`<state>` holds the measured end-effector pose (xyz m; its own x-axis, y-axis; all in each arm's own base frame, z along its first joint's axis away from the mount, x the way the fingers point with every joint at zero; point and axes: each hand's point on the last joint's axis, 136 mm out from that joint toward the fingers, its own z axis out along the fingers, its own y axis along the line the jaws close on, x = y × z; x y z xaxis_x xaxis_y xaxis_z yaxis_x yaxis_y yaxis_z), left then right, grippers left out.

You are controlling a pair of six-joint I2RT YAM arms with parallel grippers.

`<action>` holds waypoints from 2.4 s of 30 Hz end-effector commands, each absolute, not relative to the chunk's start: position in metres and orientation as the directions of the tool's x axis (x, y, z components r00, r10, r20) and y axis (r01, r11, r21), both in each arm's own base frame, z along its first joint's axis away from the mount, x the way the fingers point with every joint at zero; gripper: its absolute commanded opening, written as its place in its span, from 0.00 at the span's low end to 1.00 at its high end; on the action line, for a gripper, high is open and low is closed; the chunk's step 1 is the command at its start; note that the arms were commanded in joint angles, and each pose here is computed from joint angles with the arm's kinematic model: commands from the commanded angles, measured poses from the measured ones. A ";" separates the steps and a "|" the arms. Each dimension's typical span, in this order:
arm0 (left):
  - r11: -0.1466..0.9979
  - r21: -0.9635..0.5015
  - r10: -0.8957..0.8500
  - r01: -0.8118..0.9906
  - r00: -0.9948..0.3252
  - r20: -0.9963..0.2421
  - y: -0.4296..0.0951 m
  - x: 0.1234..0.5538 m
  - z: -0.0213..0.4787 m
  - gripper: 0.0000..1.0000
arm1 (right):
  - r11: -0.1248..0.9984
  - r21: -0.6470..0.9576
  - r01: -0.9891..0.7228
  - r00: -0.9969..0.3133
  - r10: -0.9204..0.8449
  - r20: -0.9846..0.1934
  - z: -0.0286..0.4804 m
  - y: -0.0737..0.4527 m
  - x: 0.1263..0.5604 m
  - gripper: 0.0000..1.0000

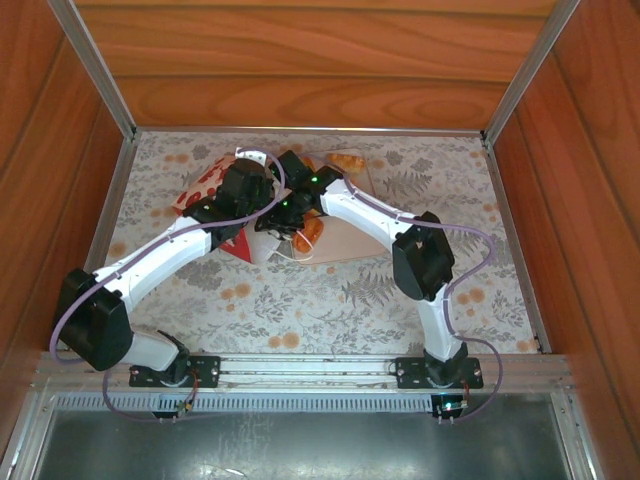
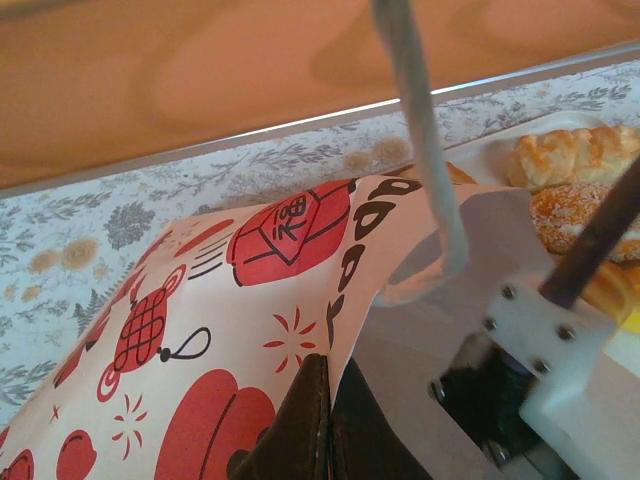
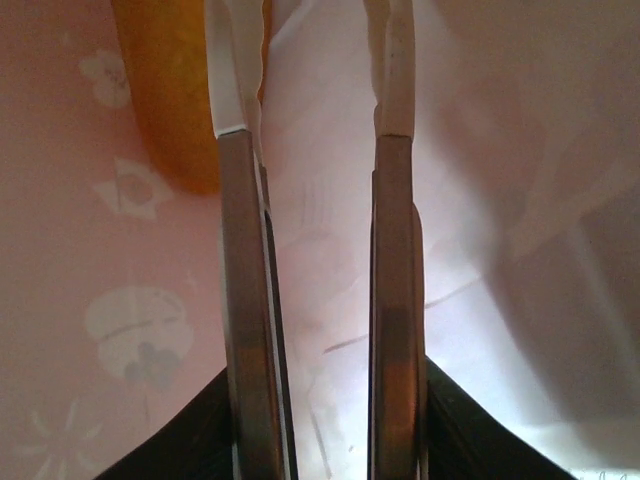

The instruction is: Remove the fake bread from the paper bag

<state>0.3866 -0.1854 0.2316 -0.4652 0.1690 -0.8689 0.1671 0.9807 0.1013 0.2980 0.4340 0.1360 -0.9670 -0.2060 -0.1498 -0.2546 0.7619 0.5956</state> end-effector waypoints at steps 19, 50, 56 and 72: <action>0.968 0.092 0.190 0.234 -0.438 -0.879 -0.191 0.375 0.252 0.00 | 0.838 0.488 -0.244 -0.966 -0.163 -0.202 0.124 0.436 0.329 0.50; 0.944 0.050 0.199 0.327 -0.438 -0.877 -0.212 0.374 0.252 0.00 | 0.767 0.535 -0.353 -0.933 -0.244 -0.265 0.114 0.456 0.322 0.52; 0.927 0.029 0.210 0.375 -0.452 -0.867 -0.220 0.370 0.248 0.00 | 0.754 0.522 -0.400 -0.909 -0.252 -0.333 0.122 0.463 0.335 0.52; 0.960 0.095 0.211 0.262 -0.460 -0.862 -0.191 0.369 0.242 0.00 | 0.803 0.450 -0.390 -0.901 -0.231 -0.368 0.139 0.437 0.337 0.10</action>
<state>0.3734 -0.1939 0.2370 -0.4735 0.2103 -0.8553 0.2668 0.9597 0.0883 0.3322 0.4401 0.0997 -0.9296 -0.2440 -0.2761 -0.3496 0.8208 0.4516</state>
